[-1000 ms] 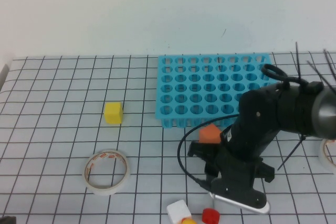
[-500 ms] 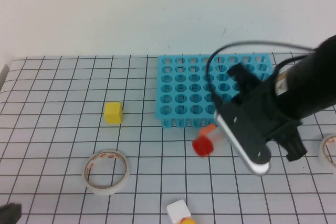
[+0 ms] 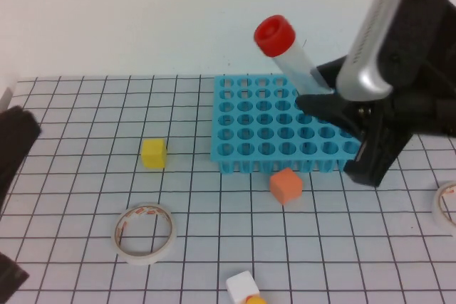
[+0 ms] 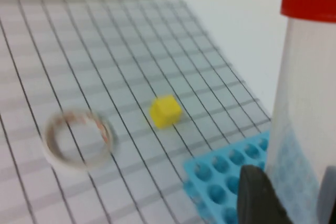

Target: Place the test tubes

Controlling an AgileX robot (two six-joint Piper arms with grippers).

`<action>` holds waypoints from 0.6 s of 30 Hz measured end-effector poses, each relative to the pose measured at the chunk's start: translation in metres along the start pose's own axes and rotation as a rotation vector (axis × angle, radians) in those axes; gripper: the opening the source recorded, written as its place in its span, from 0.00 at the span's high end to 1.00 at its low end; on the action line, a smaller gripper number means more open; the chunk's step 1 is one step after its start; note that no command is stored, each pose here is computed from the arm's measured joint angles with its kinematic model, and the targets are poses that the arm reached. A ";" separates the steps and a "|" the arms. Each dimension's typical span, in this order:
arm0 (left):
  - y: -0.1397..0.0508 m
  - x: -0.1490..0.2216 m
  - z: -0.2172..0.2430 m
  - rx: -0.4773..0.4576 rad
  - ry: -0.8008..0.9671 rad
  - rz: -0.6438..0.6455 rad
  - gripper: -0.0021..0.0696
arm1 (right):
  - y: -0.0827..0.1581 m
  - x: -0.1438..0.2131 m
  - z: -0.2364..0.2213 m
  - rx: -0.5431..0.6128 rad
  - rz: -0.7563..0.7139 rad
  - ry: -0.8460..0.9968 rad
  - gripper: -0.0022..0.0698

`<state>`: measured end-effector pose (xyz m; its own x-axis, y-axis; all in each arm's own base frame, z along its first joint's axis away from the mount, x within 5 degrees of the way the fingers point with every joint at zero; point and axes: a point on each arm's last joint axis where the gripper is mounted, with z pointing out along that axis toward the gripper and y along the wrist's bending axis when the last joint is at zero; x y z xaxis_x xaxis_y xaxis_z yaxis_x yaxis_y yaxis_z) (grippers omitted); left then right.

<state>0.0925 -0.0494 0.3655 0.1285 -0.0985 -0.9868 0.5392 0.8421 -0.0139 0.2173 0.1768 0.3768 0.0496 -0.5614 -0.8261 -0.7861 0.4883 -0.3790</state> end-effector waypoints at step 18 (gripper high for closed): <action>-0.005 0.027 0.040 0.346 0.181 -0.258 0.58 | 0.071 0.029 -0.031 -0.102 0.336 -0.221 0.64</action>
<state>0.1264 -0.0779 0.3456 -0.1772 -0.1610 -0.9709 0.7842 0.5730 -0.2381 0.1441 0.1748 0.3386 -0.0981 -0.2195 -0.9707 -0.8377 0.5448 -0.0386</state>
